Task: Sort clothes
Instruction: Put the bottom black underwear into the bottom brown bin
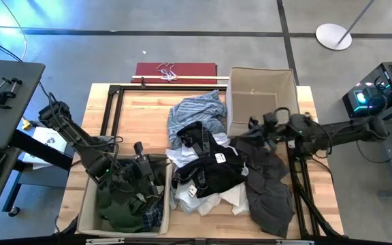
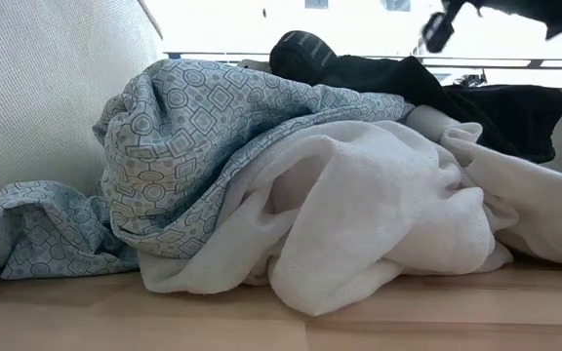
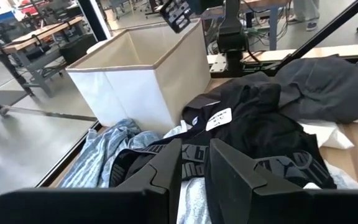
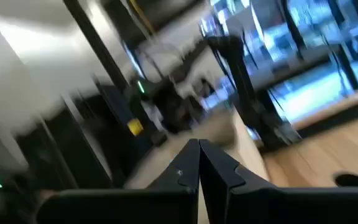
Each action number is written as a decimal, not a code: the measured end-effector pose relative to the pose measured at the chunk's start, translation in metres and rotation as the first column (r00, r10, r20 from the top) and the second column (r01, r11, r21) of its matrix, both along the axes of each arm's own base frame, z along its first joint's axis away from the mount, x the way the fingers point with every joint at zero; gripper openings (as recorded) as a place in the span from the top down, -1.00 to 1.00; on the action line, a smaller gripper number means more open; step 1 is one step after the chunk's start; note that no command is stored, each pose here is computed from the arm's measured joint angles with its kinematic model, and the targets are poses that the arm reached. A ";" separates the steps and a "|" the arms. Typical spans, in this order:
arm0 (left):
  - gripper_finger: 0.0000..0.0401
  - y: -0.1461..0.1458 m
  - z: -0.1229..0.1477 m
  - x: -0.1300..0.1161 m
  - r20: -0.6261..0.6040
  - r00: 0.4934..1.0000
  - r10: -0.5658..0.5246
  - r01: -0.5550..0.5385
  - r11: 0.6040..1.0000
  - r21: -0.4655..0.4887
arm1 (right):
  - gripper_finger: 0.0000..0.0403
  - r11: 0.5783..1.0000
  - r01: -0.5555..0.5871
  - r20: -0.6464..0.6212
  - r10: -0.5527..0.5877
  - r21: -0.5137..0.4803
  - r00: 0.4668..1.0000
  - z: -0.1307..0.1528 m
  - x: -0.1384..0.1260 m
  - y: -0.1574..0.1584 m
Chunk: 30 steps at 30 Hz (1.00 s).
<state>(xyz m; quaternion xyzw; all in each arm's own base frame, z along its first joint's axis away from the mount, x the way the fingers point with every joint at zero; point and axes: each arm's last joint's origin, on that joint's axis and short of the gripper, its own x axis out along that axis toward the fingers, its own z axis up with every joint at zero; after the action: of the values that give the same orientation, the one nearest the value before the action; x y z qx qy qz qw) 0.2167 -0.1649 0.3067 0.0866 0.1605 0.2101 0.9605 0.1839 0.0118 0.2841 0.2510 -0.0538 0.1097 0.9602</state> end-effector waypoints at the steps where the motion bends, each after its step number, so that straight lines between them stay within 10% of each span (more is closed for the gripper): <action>1: 0.63 0.001 0.000 0.000 -0.002 1.000 0.004 -0.004 1.000 0.002 | 0.98 0.999 -0.008 -0.059 0.005 -0.050 0.998 0.005 0.006 0.003; 11: 0.63 0.005 -0.004 0.000 -0.020 0.999 0.025 -0.025 0.999 -0.020 | 0.33 0.922 -0.224 -0.599 -0.011 -0.316 0.801 0.032 0.064 0.042; 19: 0.63 0.006 -0.006 -0.001 -0.015 0.999 0.046 -0.046 0.997 -0.062 | -0.04 0.788 -0.428 -0.791 -0.118 -0.442 0.601 -0.008 0.101 0.083; 24: 0.63 0.006 -0.006 -0.001 -0.004 0.999 0.053 -0.053 0.995 -0.084 | 0.07 0.753 -0.457 -0.837 -0.222 -0.474 0.501 -0.046 0.118 0.087; 30: 0.63 0.005 -0.007 0.000 0.011 0.998 0.066 -0.065 0.991 -0.118 | 0.81 0.748 -0.494 -0.877 -0.248 -0.443 0.412 -0.078 0.129 0.094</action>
<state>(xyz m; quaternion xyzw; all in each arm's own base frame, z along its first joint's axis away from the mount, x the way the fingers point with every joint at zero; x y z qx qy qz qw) 0.2163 -0.1597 0.2996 0.0229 0.1681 0.2323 0.9577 0.3131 0.1055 0.2065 -0.0764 0.5317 0.0450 0.8423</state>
